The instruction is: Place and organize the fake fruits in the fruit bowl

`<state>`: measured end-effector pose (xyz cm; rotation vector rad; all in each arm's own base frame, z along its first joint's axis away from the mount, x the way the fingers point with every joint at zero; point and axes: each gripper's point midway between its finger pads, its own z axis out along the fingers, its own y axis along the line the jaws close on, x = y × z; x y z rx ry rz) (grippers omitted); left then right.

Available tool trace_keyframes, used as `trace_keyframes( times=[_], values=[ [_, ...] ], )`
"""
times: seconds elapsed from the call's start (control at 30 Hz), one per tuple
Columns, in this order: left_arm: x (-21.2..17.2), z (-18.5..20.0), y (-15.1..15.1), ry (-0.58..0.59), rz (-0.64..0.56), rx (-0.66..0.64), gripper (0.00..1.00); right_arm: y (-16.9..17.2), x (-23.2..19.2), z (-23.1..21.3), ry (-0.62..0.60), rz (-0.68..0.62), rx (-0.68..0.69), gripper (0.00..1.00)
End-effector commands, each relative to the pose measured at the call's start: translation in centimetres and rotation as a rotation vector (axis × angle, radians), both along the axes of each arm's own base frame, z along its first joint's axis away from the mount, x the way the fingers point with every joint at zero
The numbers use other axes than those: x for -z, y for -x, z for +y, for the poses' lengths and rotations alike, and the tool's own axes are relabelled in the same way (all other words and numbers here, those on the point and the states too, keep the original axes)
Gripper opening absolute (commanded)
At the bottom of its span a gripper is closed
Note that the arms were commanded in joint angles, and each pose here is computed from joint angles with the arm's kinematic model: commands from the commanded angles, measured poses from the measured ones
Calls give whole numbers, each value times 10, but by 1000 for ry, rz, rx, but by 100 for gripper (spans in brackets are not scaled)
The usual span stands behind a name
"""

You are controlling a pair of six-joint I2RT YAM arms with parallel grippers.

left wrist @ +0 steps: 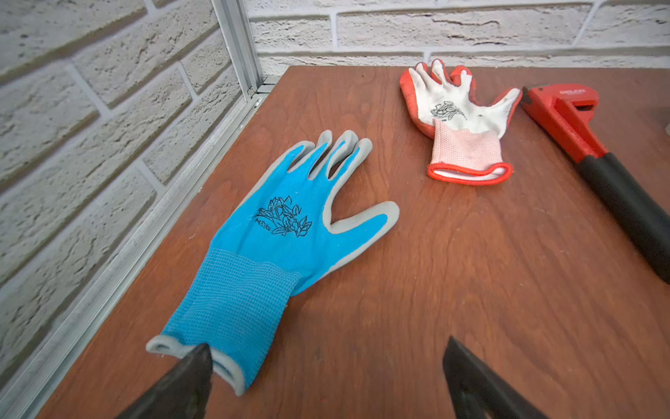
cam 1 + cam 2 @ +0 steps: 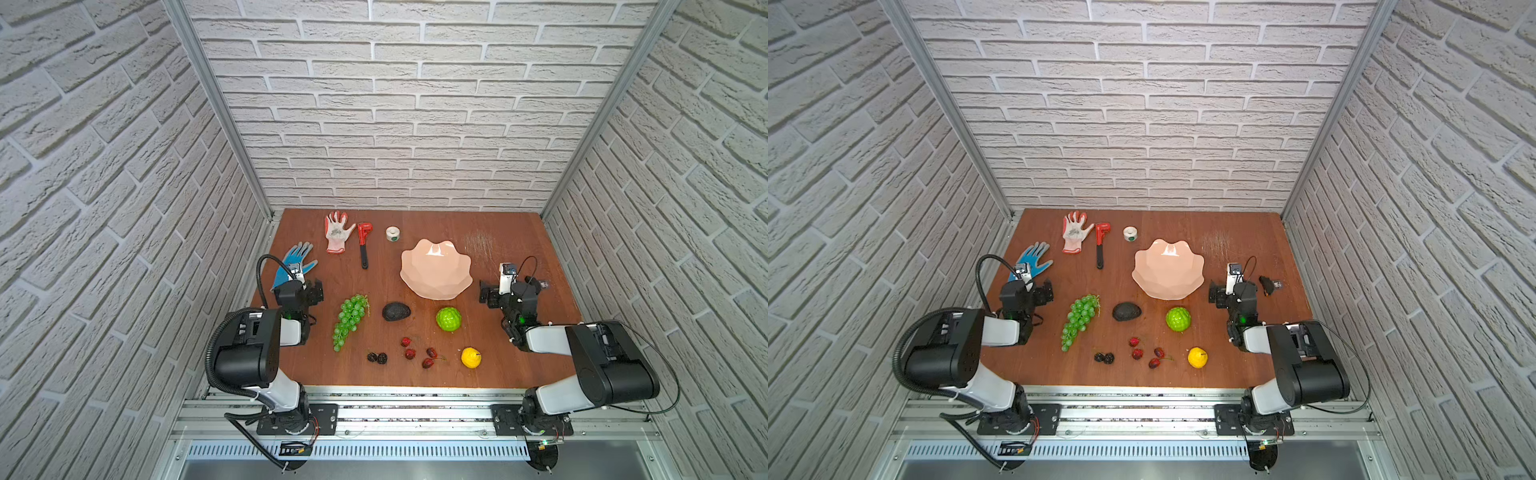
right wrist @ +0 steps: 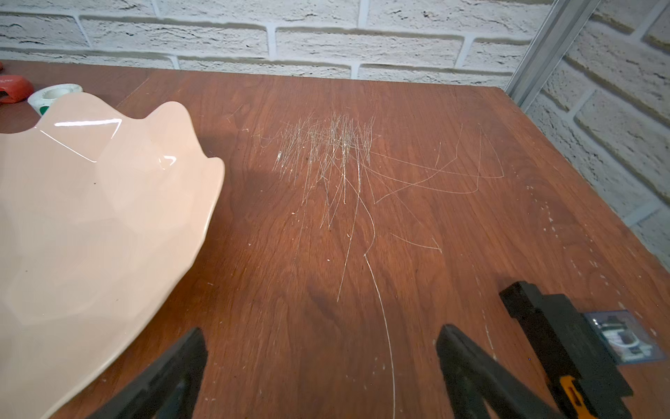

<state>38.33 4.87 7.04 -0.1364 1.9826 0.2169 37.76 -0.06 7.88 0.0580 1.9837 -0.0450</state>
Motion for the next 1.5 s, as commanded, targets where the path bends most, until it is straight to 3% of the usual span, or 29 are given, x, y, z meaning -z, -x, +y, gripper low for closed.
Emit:
trace_keyframes(
  times=[0.0,1.07,1.33,1.47],
  values=[
    [-20,-1,-10,-4,-75,9,98,-6,-17,-3,-4,-49,16,100],
    [-20,1,-10,-4,-79,2,98,-6,-17,-3,-4,-49,16,100],
    [-39,16,-9,-11,-41,-97,98,-5,-31,-2,9,-101,8,100],
    [-63,16,-11,-24,-7,-106,98,-1,-55,-6,15,-45,26,100]
  ],
)
